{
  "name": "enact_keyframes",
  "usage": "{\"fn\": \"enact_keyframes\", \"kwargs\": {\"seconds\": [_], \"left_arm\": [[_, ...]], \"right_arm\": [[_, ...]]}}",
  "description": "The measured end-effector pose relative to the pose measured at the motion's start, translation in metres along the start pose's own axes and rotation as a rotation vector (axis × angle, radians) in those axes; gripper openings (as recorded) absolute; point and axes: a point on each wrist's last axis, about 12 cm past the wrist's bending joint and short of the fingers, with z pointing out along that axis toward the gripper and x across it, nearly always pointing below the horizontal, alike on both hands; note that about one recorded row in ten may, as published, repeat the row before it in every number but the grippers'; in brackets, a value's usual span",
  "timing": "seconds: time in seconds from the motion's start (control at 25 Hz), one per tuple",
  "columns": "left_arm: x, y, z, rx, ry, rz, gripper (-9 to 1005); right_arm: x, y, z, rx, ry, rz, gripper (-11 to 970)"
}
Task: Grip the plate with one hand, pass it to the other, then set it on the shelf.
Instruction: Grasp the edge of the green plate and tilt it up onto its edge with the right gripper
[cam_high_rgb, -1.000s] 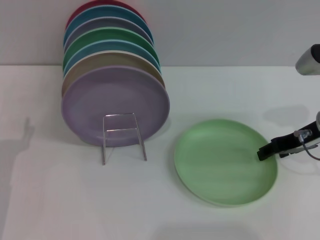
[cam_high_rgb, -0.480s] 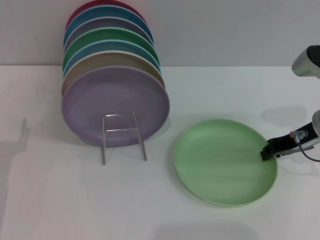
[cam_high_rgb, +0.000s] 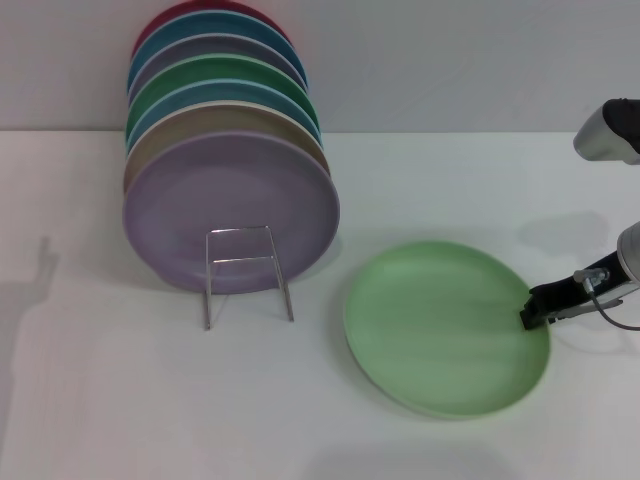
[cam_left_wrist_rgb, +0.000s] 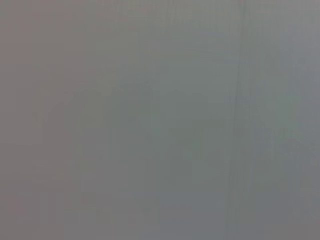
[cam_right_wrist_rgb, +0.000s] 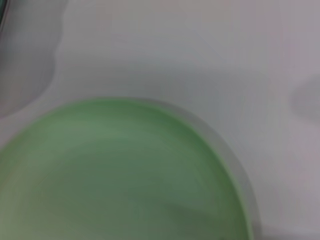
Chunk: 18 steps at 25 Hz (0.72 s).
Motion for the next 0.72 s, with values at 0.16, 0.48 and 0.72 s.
{"fn": "enact_keyframes", "kwargs": {"seconds": [0.16,0.48,0.72], "left_arm": [[0.000,0.000,0.001,0.001,-0.001,-0.001,802],[-0.001,0.000,0.001,-0.006,-0.006,-0.003,802],[-0.001,0.001,0.001,-0.010,-0.007,-0.003,802]], "right_arm": [[-0.002,-0.001,-0.002,0.007,-0.013,-0.006,122],[-0.009,0.003,-0.012,0.032,-0.068,-0.055,60],[-0.012,0.002,-0.018,0.047,-0.107,-0.066,23]]}}
